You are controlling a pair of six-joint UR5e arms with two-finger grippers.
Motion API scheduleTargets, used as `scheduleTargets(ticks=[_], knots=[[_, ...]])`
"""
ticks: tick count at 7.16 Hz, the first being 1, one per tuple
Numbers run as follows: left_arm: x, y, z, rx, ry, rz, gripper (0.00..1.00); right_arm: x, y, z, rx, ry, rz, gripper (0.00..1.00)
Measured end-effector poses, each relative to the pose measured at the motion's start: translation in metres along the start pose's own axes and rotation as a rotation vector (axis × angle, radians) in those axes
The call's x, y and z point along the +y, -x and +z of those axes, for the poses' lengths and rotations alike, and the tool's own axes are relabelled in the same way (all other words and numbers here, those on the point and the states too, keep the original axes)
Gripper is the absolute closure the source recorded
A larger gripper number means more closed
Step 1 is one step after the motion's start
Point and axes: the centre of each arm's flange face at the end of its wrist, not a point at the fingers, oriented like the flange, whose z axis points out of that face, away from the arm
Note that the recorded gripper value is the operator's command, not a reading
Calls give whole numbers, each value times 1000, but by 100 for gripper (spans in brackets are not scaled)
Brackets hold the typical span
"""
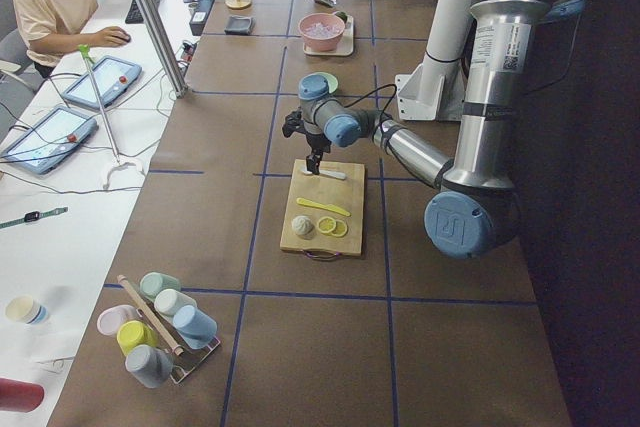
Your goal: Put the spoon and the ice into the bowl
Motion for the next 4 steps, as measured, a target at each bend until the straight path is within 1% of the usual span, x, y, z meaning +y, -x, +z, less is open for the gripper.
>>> scheduleTargets(ticks=[1, 2, 3, 4], knots=[[-1, -6, 12, -7, 14, 2, 12, 0, 0, 1, -7, 0, 2, 0], [-6, -8, 21, -13, 24, 0, 14, 0, 0, 1, -9, 1, 3, 0], [-11, -10, 27, -16, 30, -1, 21, 0, 0, 1, -10, 0, 3, 0], [-13, -10, 30, -18, 32, -3, 33, 0, 0, 1, -10, 0, 3, 0]])
